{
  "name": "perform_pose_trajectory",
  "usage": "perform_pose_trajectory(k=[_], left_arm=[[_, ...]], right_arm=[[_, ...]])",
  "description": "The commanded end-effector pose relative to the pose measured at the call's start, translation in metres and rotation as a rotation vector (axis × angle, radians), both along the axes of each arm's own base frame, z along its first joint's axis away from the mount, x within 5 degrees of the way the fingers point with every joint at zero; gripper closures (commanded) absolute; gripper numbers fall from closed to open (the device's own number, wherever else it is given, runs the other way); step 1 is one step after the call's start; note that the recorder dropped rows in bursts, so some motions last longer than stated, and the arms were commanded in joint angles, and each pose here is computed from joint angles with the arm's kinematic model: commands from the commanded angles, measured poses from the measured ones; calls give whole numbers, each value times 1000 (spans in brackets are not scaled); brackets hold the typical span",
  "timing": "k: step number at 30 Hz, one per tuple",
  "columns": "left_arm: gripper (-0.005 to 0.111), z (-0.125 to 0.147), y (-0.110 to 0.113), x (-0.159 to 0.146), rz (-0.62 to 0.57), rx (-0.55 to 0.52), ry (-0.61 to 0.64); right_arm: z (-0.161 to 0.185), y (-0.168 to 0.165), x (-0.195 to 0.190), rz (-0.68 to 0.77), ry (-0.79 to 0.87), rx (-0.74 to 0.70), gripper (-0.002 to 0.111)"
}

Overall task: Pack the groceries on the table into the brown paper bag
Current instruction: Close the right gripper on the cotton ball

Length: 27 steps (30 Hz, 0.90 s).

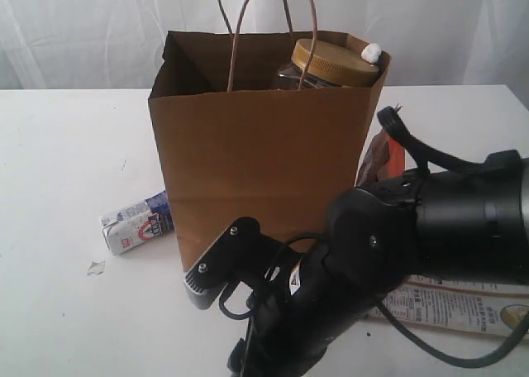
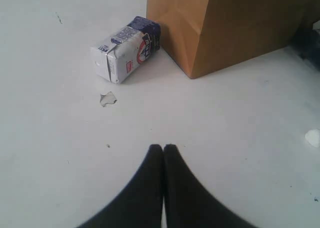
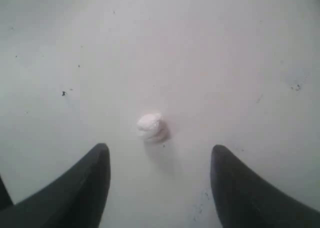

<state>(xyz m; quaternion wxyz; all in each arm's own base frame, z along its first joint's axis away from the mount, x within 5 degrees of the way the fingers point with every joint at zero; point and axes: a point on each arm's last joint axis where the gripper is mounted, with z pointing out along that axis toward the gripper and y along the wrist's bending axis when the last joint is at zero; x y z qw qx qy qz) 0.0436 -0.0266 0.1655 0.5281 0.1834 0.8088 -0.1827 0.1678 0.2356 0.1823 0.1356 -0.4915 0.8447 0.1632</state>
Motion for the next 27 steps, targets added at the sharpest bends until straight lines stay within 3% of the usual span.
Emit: perform_pose_trajectory(k=[1, 7, 12, 17, 27], left_arm=[[107, -1, 0, 0, -3, -4, 2], [107, -1, 0, 0, -3, -4, 2], [107, -1, 0, 0, -3, -4, 2], [107, -1, 0, 0, -3, -4, 2], [107, -1, 0, 0, -3, -4, 2]], right_arm=[[-9, 8, -3, 13, 12, -11, 53], [-36, 17, -1, 26, 34, -61, 53], [-32, 23, 4, 38, 3, -38, 54], [-37, 26, 4, 50, 16, -54, 62], [-48, 26, 4, 54, 45, -86, 62]])
